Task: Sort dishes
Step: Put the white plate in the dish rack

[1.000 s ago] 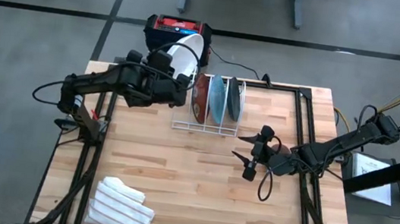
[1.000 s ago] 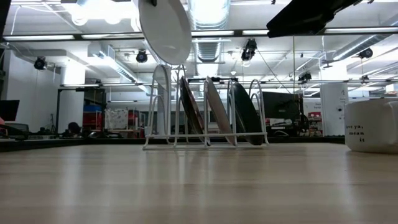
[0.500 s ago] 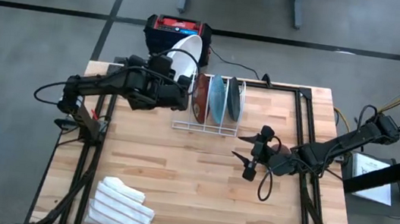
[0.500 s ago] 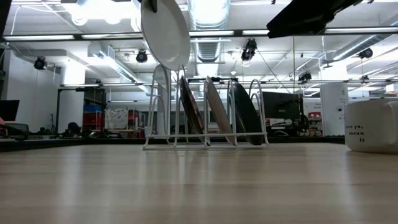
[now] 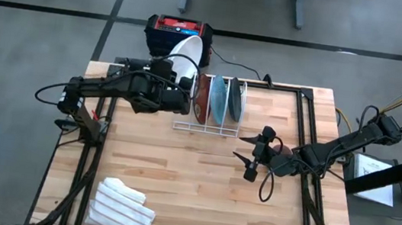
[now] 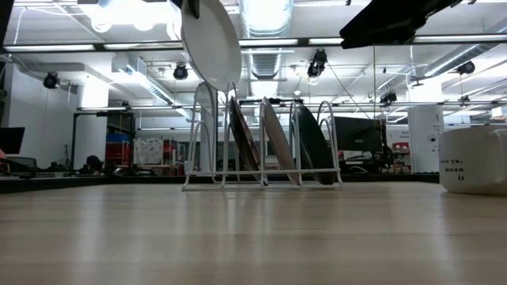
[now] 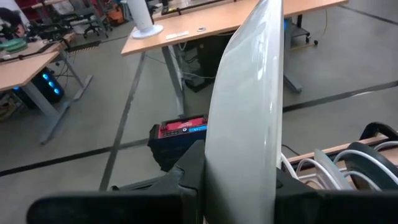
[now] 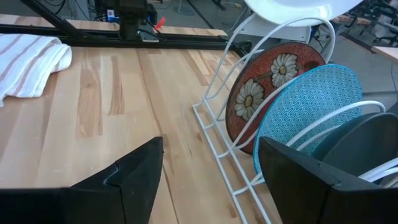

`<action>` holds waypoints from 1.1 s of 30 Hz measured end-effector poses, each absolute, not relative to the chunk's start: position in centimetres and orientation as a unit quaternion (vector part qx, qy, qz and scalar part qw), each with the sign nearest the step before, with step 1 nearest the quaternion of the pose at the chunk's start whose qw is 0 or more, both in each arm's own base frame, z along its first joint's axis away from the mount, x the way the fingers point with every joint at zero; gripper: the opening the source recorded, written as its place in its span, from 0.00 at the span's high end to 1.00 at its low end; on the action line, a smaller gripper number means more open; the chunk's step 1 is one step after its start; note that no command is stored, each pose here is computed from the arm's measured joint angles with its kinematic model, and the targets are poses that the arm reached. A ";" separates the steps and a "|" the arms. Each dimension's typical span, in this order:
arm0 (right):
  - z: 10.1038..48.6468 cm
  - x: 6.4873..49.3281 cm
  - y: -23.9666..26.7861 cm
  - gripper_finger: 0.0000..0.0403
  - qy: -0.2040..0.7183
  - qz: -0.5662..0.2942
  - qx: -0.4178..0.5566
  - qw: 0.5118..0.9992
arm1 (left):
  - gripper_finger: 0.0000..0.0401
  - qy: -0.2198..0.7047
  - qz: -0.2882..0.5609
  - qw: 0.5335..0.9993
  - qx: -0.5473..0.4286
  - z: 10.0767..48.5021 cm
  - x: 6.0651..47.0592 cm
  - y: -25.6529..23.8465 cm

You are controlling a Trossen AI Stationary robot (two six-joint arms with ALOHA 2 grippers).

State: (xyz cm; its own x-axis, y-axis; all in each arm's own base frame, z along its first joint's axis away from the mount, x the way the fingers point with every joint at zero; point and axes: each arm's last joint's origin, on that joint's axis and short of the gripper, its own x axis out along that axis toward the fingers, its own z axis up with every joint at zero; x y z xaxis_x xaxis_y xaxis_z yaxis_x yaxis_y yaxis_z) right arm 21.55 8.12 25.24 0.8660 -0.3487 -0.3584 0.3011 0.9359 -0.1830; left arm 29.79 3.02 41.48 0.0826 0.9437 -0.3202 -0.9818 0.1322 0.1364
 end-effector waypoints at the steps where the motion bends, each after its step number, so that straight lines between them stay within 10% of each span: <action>1: 25.2 21.5 8.1 0.37 0.197 -0.169 -0.061 0.964 | 0.89 0.166 0.657 0.733 -0.058 41.4 29.8 3.0; 33: 25.3 21.6 8.1 0.38 0.195 -0.170 -0.056 0.964 | 0.89 0.138 0.679 0.720 -0.032 39.4 31.8 3.2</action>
State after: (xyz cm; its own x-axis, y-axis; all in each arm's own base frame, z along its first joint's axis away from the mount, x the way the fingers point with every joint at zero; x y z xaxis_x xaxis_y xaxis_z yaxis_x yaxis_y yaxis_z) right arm 21.57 8.11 25.25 0.8665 -0.3489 -0.3570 0.3055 0.9362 -0.1735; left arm 31.82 3.16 39.39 0.0391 0.9696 -0.2414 -0.9870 0.0752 0.1419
